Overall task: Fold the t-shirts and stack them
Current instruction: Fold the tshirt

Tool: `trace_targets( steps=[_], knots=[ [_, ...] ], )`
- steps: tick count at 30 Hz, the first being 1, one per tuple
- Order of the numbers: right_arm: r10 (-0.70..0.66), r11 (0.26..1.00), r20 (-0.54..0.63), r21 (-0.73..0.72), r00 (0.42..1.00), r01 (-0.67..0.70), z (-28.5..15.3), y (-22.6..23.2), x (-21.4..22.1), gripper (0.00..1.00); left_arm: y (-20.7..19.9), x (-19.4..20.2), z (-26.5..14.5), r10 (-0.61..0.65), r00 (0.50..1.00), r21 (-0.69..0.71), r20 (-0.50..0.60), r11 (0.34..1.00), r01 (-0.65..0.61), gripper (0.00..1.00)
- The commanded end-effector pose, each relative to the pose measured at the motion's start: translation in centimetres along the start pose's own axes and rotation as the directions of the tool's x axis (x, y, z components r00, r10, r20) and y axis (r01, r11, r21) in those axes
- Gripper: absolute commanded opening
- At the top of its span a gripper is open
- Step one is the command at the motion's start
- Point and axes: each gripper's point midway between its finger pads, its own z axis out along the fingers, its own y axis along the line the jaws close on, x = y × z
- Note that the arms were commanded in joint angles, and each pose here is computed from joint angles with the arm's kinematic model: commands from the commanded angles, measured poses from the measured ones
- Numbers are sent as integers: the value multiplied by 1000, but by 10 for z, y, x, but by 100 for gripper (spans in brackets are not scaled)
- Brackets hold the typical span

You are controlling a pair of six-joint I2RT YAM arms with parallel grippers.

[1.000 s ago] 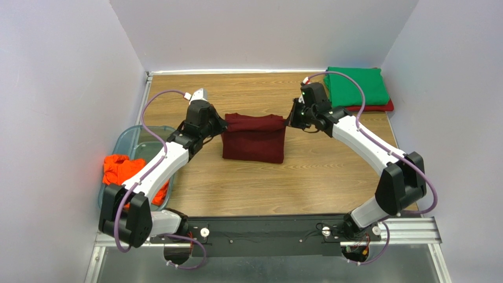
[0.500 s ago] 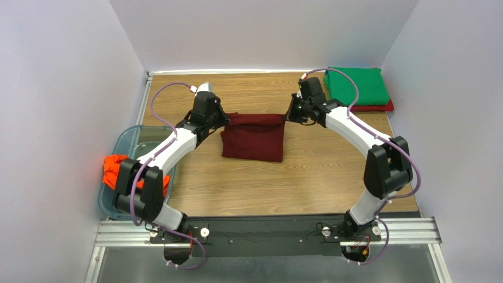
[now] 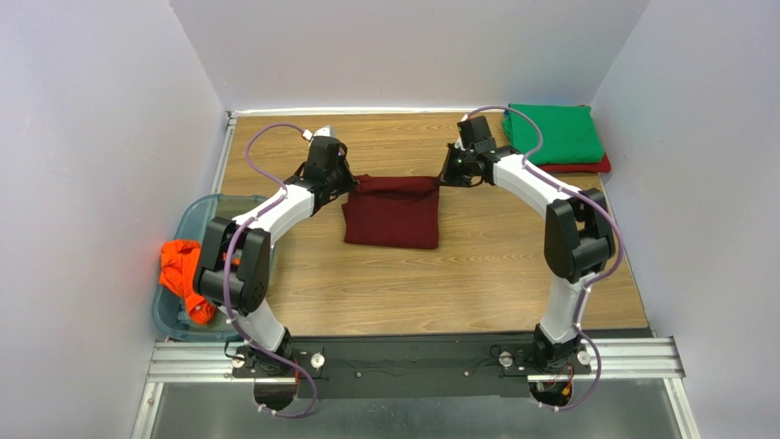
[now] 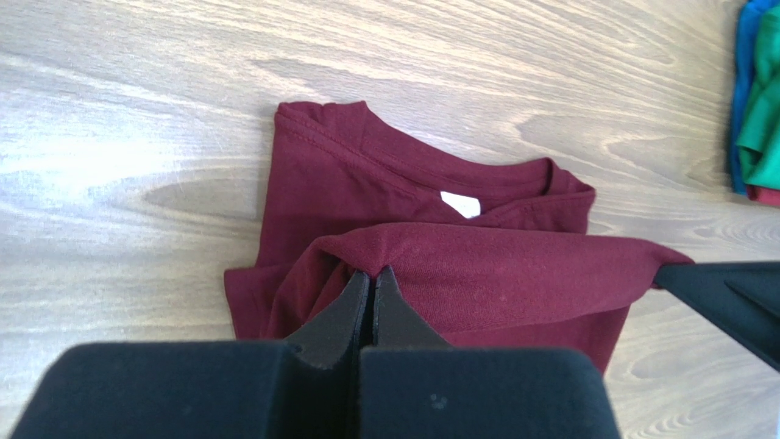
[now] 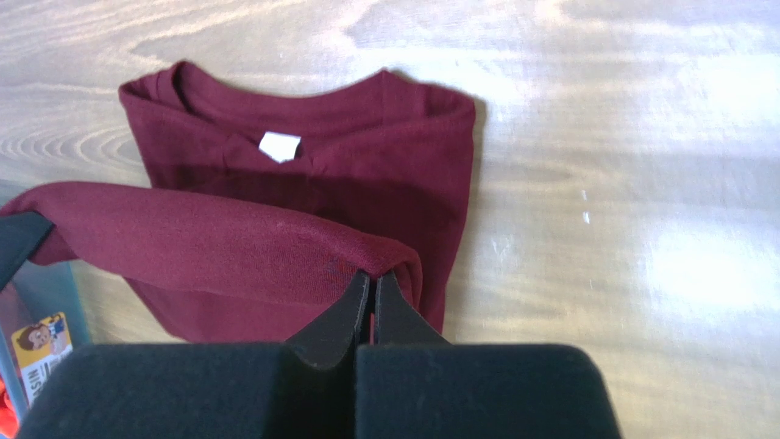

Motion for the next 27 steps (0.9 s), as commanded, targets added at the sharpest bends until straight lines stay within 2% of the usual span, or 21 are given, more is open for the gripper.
trace_targets(
  steps=[1,4,6,7,9,10,11,13,14,16,18,23,27],
  knots=[
    [-11,999,-20,-39,1000,10,17,-1,-9,1,1,-12,13,21,1000,0,22,1000,-21,0],
    [0,1000,-37,-31,999,-1,32,-7,-10,1,5,-12,21,13,1000,-7,19,1000,-13,0],
    [7,999,-31,-43,999,-8,37,-8,-19,7,7,-14,26,7,1000,-10,25,1000,-6,0],
    [22,999,-35,-49,999,-24,42,-11,-23,13,5,-19,28,5,1000,-2,31,1000,-5,12],
    [34,998,-43,-57,998,-37,46,-14,-24,23,3,-24,29,7,999,4,42,1000,-7,20],
    [33,997,-32,-71,999,-35,45,-9,-31,29,2,-27,29,9,999,7,49,1000,-9,30],
    [27,996,-25,-82,999,-29,44,-7,-36,39,1,-31,28,7,998,9,55,1000,-8,35],
    [7,993,-23,-119,1000,-10,37,1,-39,46,-4,-38,23,8,998,19,70,1000,-10,44],
    [-16,990,-15,-140,1000,14,30,6,-42,64,-13,-41,16,4,997,54,73,999,-8,62],
    [-30,984,-19,-174,999,26,19,13,-39,100,-12,-39,9,-2,997,57,73,998,-2,65],
    [-43,978,-24,-205,999,37,3,18,-32,100,-15,-38,-4,-6,996,78,84,997,-1,69],
    [-49,969,-73,-247,996,30,-16,20,1,100,-31,-17,-20,12,998,164,55,986,-21,71],
    [-87,950,-83,-307,993,58,-24,38,19,100,-48,-12,-20,33,998,229,45,973,-42,71]
  ],
)
